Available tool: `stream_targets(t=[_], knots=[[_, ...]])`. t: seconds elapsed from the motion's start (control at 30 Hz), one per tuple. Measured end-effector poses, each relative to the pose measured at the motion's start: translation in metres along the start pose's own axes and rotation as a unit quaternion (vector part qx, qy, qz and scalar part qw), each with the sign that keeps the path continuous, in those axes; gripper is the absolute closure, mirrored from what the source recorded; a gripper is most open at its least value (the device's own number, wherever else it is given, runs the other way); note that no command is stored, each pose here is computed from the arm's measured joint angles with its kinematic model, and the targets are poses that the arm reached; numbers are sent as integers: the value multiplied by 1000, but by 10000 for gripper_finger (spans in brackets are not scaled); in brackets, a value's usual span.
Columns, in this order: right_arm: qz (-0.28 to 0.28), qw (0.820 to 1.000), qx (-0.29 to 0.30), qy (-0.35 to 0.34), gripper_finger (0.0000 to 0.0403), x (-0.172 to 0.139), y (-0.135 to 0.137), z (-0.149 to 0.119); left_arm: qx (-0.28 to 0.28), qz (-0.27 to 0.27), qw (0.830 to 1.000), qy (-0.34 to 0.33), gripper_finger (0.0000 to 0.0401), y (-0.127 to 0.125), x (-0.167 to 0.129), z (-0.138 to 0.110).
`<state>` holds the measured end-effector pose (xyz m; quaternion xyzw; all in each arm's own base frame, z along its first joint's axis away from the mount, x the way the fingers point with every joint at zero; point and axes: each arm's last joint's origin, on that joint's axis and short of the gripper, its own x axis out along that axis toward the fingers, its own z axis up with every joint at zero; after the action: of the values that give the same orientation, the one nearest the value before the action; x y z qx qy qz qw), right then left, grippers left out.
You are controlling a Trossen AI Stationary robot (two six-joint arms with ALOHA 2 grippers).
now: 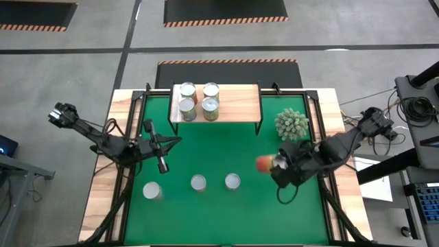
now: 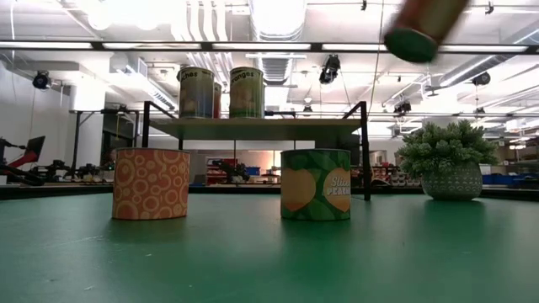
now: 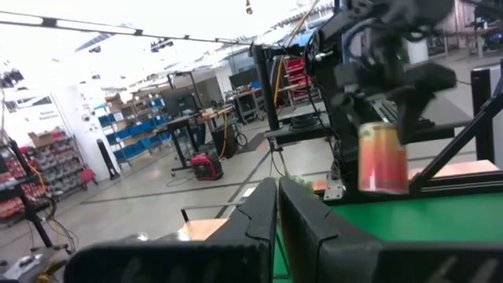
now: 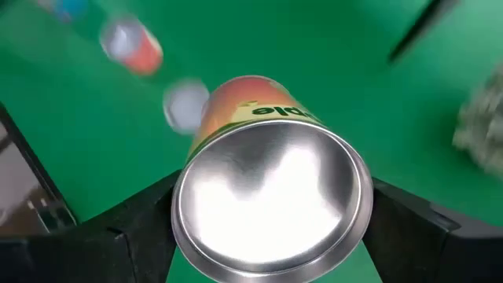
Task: Pick and place cans onto a shelf
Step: Put the canned pineapple on the shelf
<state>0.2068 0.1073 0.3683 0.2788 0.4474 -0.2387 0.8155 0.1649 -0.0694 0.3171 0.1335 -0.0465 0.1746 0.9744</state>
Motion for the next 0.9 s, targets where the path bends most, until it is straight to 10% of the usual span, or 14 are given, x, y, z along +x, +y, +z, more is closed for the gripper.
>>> stream_targets(t=[0.5,0.9], knots=[[-68,984,-138,-94,88,4,-7,142,16,5,1000,-12,401,1,0,3],[-118,981,-148,35,88,69,-60,230,55,9,998,-17,401,3,-1,5]])
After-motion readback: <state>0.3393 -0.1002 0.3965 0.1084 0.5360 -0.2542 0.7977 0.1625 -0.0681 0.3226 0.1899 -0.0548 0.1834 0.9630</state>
